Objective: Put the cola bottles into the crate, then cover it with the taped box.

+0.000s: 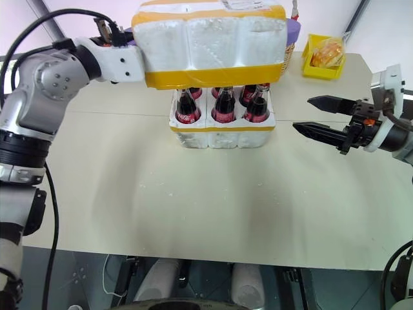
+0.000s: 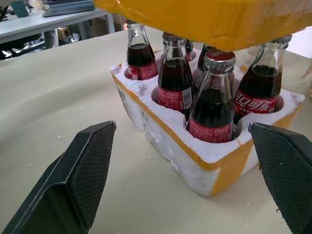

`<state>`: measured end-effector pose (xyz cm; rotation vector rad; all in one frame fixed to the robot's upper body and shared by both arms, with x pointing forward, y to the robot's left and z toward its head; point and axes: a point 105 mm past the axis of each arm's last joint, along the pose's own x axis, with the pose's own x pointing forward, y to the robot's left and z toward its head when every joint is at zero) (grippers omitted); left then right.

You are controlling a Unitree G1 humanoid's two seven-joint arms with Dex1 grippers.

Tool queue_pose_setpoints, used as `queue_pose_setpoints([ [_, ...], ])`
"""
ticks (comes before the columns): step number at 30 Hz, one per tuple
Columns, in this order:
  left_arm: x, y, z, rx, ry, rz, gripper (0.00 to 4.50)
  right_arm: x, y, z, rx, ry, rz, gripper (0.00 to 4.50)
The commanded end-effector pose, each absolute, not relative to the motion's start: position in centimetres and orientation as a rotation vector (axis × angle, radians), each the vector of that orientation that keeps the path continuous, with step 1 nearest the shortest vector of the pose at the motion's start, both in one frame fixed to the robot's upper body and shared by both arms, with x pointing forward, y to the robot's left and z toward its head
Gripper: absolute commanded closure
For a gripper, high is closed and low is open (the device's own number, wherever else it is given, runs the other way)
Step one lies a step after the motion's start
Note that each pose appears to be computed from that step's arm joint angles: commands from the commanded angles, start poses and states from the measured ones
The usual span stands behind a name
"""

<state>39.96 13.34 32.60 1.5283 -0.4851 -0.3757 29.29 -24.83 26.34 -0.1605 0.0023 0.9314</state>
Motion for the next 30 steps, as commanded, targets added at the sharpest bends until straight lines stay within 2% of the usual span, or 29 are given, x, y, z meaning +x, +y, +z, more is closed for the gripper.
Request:
queue_pose_setpoints([
  [1, 39.6, 11.8, 32.5, 1.582, -0.542, -0.370, 3.93, 28.9, -24.6, 28.0, -0.183, -0.067, 0.935, 0.00],
  [8, 40.0, 11.1, 31.0, 1.617, -0.514, -0.397, 3.93, 29.2, -24.2, 28.0, -0.170, -0.078, 0.939, 0.00],
  [13, 39.7, 11.3, 31.2, 1.642, -0.527, -0.388, 3.93, 29.3, -24.0, 27.8, -0.163, -0.080, 0.939, 0.00],
  [25, 39.5, 11.7, 27.1, 1.764, -0.526, -0.398, 3.93, 29.8, -23.7, 27.6, -0.151, -0.093, 0.941, 0.00],
  [29, 39.8, 11.7, 26.8, 1.752, -0.537, -0.379, 3.93, 29.9, -23.7, 27.6, -0.150, -0.095, 0.940, 0.00],
  [30, 39.8, 11.8, 26.8, 1.748, -0.542, -0.373, 2.89, 29.9, -23.7, 27.6, -0.150, -0.095, 0.940, 0.00],
])
